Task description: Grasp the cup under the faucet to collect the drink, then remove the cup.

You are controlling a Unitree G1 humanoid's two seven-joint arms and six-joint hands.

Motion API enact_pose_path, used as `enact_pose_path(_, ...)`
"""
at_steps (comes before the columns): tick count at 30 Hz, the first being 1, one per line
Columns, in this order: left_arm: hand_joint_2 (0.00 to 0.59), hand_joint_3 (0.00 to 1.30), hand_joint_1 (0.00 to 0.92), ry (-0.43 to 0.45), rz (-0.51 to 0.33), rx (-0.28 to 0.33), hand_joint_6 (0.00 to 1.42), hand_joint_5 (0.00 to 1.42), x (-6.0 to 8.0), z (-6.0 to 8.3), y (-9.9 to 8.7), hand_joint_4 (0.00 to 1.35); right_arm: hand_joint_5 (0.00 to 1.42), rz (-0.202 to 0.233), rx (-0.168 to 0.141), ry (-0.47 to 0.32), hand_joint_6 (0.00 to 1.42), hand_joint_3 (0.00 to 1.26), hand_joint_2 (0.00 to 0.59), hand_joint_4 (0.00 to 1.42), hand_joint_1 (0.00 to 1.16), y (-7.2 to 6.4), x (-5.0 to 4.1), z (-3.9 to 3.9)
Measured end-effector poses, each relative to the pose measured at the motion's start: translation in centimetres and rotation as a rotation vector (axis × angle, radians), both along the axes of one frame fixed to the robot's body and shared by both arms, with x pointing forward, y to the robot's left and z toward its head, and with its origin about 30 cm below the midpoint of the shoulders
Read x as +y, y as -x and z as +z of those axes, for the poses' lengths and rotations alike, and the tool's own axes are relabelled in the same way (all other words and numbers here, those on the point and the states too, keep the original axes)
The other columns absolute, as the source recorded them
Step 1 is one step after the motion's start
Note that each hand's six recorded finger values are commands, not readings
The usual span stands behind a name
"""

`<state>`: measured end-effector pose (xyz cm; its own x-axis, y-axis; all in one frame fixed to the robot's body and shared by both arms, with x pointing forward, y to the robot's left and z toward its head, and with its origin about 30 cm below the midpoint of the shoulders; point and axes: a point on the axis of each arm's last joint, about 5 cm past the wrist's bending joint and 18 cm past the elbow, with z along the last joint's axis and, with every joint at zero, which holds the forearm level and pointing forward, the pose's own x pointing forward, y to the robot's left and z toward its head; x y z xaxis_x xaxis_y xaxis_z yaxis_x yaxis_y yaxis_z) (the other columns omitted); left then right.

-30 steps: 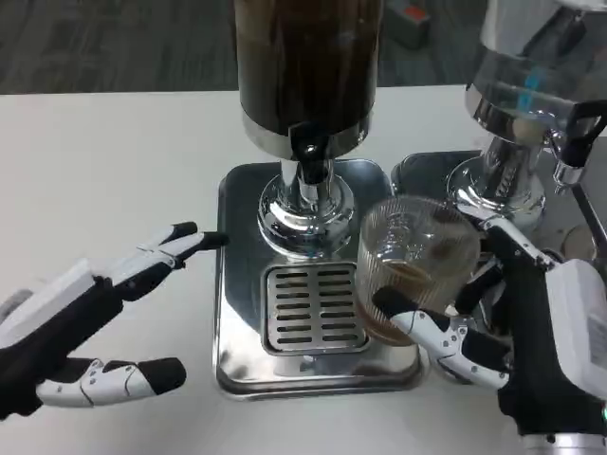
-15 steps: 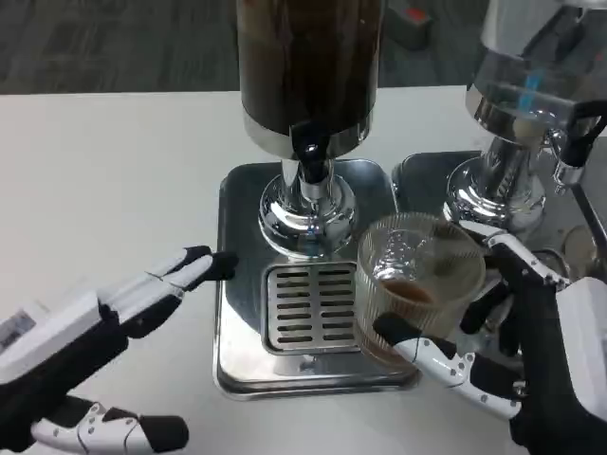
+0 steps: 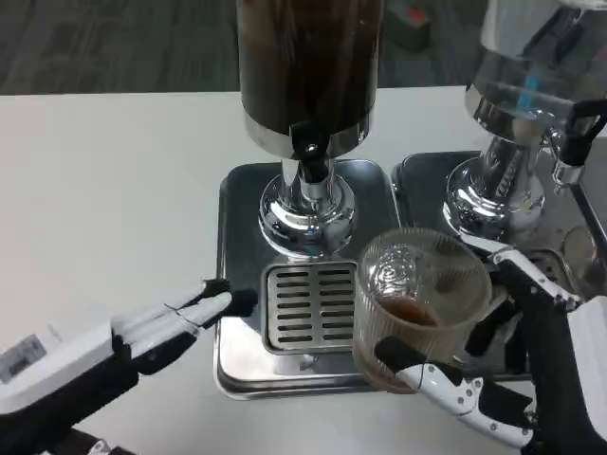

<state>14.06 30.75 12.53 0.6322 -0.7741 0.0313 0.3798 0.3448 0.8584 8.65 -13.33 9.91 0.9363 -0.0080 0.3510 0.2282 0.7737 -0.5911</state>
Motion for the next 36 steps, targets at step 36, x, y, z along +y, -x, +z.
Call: enact_pose_path(36,0.074,0.02,0.0,0.015,-0.013,0.009,0.15,0.0,-0.14,-0.09,-0.06,0.0,0.98,0.012,-0.023,0.013,1.32,0.63,0.085,0.72,0.9,0.65,0.25,0.21)
